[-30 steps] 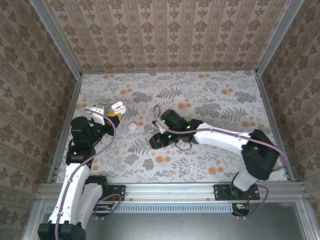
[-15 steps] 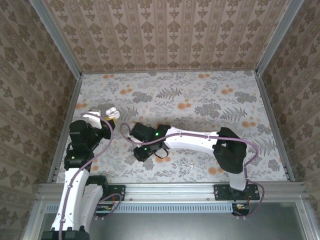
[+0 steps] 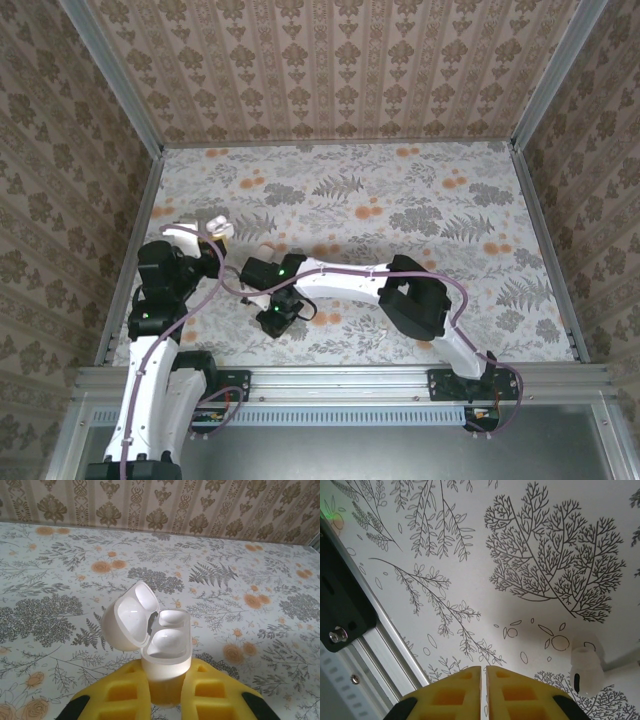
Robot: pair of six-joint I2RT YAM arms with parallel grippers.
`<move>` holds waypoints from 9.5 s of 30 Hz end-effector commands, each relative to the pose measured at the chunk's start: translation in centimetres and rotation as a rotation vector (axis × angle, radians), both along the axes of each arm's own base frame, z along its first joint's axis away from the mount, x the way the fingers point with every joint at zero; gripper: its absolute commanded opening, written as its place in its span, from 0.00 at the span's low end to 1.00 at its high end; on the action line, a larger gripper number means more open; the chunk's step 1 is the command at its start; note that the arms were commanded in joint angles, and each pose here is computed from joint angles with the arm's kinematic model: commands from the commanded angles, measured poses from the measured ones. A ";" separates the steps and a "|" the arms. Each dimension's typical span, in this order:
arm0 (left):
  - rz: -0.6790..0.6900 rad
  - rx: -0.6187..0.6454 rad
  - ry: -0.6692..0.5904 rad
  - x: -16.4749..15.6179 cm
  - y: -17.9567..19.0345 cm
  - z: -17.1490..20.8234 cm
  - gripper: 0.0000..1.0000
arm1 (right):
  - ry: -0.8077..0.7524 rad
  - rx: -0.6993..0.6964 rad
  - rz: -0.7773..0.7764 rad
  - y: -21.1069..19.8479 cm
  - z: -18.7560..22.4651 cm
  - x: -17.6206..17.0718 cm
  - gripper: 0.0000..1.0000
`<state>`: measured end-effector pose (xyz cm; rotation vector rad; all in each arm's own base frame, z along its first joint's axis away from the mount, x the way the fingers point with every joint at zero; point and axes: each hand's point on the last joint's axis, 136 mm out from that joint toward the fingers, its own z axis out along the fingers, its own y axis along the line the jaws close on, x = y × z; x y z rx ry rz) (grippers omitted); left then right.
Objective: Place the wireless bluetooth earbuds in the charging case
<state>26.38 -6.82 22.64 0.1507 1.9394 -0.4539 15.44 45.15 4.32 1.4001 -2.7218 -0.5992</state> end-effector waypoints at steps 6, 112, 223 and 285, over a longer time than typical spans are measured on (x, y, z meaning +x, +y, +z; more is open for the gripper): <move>0.004 -0.019 0.002 0.4 0.0 0.1 0.00 | 0.000 -0.099 0.020 -1.9 -1.6 0.4 0.11; 0.049 0.026 0.030 -0.4 1.4 -1.2 0.00 | -0.184 0.151 0.000 0.0 0.9 10.3 0.41; -0.815 0.304 -0.384 -0.7 -19.4 -0.6 0.00 | -0.410 0.196 -0.283 -18.6 22.0 10.6 0.08; 0.796 0.207 0.868 -0.6 18.0 -17.7 0.00 | -0.121 0.366 -0.471 -11.1 14.9 14.9 0.41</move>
